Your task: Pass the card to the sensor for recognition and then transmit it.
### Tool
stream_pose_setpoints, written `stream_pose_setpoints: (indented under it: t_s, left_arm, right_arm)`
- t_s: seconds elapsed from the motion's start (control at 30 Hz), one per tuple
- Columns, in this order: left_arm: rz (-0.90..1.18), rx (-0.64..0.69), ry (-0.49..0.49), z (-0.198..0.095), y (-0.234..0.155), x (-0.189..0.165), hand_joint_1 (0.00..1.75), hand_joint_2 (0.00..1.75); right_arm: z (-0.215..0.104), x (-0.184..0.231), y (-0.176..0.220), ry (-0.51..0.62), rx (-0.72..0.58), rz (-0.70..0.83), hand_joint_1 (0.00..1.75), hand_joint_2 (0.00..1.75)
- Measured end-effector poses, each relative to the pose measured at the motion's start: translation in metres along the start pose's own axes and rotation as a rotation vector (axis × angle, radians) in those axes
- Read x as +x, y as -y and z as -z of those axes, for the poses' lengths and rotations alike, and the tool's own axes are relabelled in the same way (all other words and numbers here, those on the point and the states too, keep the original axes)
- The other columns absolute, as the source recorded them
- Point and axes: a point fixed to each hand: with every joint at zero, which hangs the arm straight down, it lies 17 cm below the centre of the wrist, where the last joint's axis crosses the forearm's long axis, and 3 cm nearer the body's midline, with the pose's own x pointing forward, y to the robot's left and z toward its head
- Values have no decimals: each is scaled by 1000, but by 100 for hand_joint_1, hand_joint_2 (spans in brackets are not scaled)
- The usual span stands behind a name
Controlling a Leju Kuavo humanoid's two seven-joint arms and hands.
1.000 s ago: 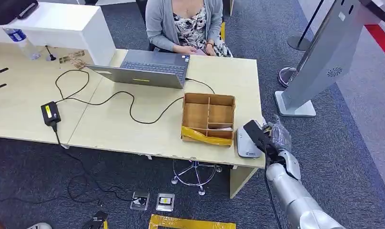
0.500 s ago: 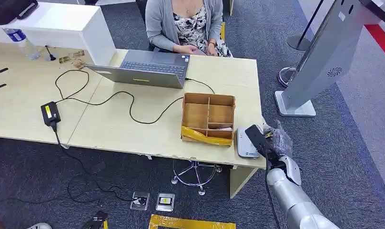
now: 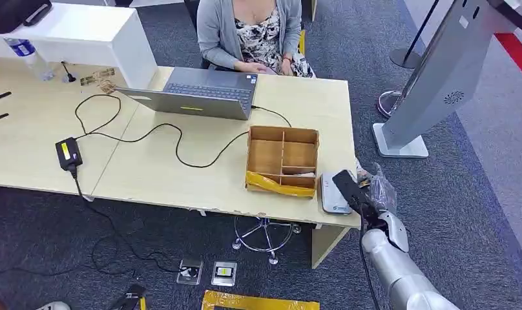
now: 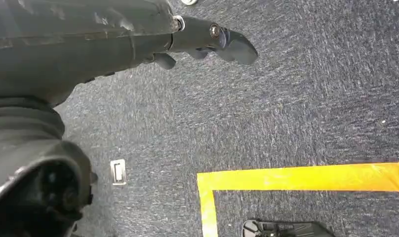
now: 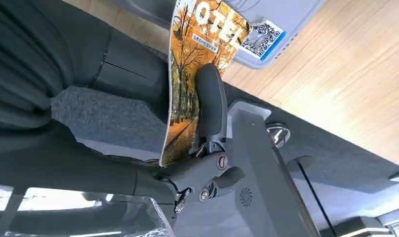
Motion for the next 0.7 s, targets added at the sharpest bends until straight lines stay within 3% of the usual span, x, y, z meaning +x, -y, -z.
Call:
stream_pose_setpoints:
  t_s: [0.37,0.57,0.7]
  left_arm:
    - [14,-18,14,0,3,8,0,0]
    - [-3,-29,20,-1,5,14,0,0]
    - [-3,-38,23,-1,7,16,0,0]
  right_arm:
    - [17,25,25,61,-34,-9,175,175]
    - [44,80,62,162,-79,-10,175,175]
    - [51,115,65,221,-85,-4,175,175]
